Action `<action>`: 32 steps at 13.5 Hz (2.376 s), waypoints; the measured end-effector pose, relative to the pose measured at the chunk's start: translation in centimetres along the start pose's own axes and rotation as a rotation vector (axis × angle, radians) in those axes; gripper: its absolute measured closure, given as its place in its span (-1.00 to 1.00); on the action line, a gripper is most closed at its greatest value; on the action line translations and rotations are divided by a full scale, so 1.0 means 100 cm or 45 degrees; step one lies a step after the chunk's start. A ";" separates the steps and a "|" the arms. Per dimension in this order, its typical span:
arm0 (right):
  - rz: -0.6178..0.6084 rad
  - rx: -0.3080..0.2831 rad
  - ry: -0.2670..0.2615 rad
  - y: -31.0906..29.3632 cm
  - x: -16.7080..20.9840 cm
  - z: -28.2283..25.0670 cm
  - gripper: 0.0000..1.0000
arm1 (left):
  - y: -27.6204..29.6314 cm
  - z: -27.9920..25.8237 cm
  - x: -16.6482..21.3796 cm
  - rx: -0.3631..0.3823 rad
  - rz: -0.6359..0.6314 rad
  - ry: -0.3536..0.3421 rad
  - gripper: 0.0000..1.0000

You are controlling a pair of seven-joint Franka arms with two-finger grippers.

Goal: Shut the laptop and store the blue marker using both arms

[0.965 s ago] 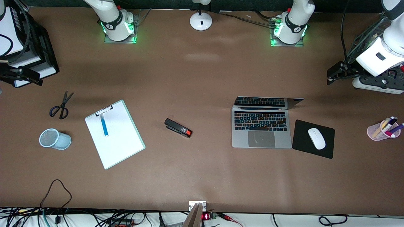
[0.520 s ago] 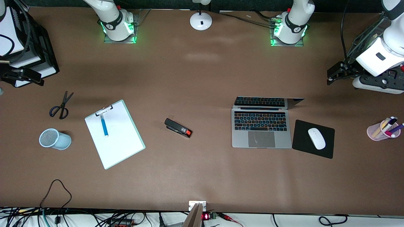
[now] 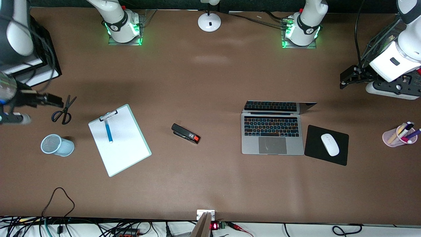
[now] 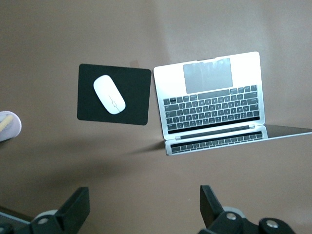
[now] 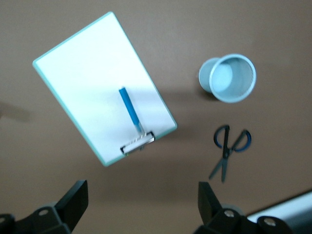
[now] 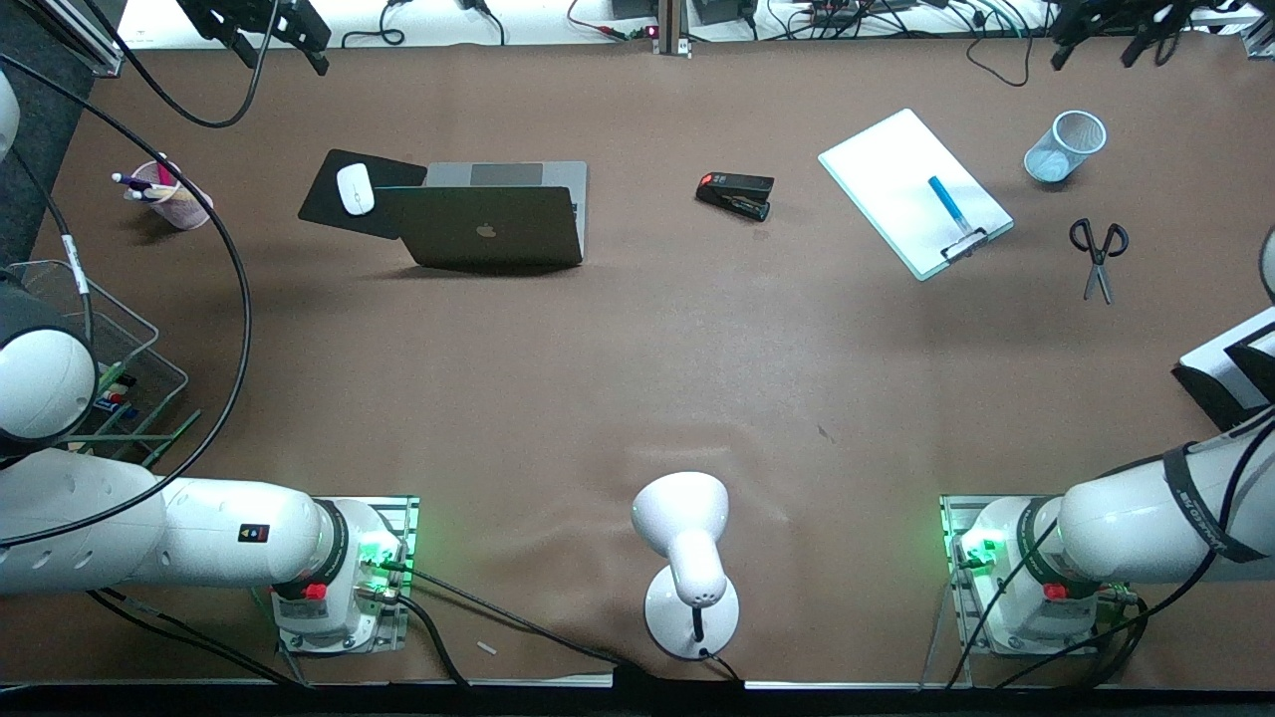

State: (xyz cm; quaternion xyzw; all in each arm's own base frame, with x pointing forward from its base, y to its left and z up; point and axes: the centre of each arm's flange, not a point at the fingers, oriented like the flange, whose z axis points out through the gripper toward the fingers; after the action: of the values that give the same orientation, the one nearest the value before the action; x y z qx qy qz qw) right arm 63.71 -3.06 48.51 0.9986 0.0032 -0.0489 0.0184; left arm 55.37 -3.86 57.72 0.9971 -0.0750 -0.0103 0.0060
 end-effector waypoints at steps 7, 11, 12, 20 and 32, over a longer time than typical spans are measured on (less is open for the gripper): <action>-0.104 -0.023 0.006 -0.052 0.052 0.107 -1.00 | -0.004 0.021 0.012 -0.011 -0.005 -0.107 -0.37; -0.220 -0.032 0.002 -0.066 0.067 0.160 -1.00 | -0.002 0.017 0.019 -0.017 0.000 -0.155 0.46; -0.241 -0.034 0.011 -0.066 0.068 0.171 -1.00 | -0.001 0.018 0.020 -0.017 0.003 -0.160 0.69; -0.412 -0.040 0.056 -0.064 0.050 0.247 -1.00 | 0.048 0.039 0.007 -0.124 0.019 -0.352 0.96; -0.520 -0.047 0.045 -0.062 0.052 0.288 -0.45 | 0.170 0.213 -0.016 -0.119 -0.125 -0.060 0.98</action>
State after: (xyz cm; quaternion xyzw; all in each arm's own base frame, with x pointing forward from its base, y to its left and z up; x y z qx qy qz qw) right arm 66.06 2.12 19.18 0.9774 0.2069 -0.0339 0.0263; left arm 50.76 -20.62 36.68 0.9977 -0.0254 -0.0375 0.0502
